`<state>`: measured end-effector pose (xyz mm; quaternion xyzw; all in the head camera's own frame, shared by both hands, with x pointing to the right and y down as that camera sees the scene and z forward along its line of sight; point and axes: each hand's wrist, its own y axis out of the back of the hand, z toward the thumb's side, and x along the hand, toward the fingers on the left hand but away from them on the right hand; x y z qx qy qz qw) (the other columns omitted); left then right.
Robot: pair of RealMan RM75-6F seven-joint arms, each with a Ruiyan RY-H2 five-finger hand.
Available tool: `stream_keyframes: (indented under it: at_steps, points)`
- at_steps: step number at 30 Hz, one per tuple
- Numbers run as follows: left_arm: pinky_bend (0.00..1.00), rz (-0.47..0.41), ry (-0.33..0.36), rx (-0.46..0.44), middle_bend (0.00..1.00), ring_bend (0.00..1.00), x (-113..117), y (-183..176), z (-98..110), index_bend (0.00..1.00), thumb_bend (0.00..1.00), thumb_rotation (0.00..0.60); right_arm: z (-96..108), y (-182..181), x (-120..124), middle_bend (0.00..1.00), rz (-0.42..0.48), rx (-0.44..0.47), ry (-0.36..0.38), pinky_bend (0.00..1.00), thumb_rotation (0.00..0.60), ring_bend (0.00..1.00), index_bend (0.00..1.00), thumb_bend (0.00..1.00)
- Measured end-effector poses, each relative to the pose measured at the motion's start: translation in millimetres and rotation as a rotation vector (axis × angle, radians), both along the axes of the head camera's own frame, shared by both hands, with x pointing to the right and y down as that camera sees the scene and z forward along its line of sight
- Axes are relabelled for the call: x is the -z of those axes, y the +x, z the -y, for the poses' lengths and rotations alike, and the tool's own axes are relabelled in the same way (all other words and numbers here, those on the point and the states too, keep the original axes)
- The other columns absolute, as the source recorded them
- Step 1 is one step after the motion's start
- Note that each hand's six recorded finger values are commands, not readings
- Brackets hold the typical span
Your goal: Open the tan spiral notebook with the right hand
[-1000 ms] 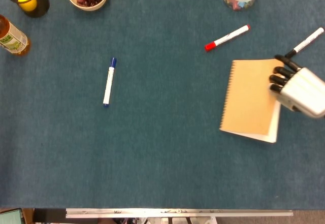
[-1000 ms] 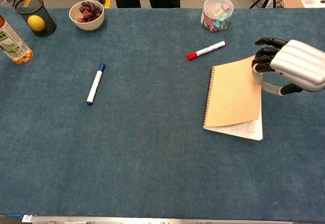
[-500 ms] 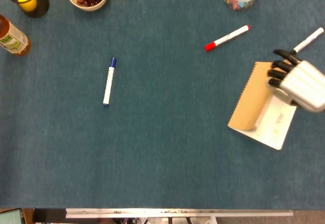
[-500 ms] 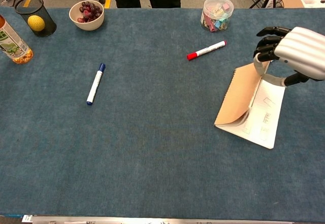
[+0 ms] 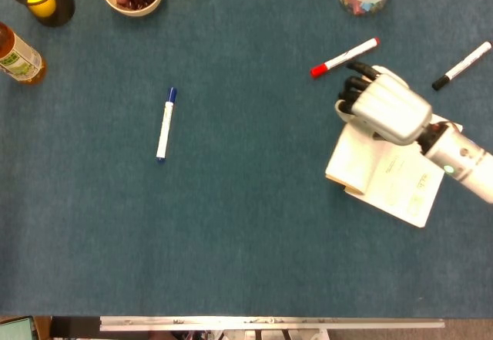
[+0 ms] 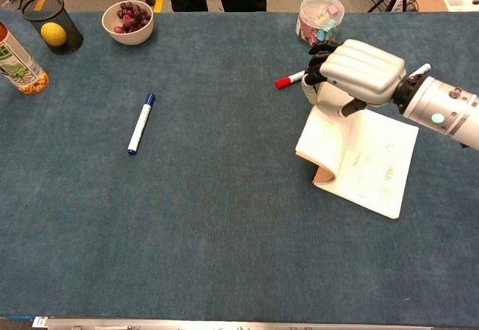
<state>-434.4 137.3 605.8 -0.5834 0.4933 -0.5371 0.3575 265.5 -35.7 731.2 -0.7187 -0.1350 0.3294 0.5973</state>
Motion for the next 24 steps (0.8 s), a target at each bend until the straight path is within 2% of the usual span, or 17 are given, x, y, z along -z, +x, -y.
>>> stream_keyframes:
  at_steps: [7,18,21,24]
  points:
    - [0.06,-0.004,-0.003,-0.001,0.08,0.03,0.5,0.0,-0.4,0.14,0.48,0.600,4.7,-26.7,-11.9,0.52,0.006,0.025,0.007,0.17,0.600,0.35,0.83,0.52]
    - [0.06,-0.004,-0.008,0.000,0.08,0.03,0.8,-1.4,-1.2,0.14,0.48,0.600,-4.6,-69.9,-36.8,0.52,0.009,0.101,0.029,0.17,0.600,0.35,0.83,0.52]
    - [0.06,-0.004,-0.008,0.004,0.08,0.03,0.9,-2.8,-2.0,0.14,0.48,0.600,-10.5,-78.0,-43.8,0.49,-0.002,0.132,0.034,0.17,0.600,0.34,0.76,0.52]
    - [0.06,-0.004,-0.011,0.004,0.08,0.03,0.2,-3.3,-2.7,0.14,0.48,0.600,-15.6,-81.7,-49.1,0.39,-0.017,0.153,0.037,0.17,0.600,0.25,0.55,0.45]
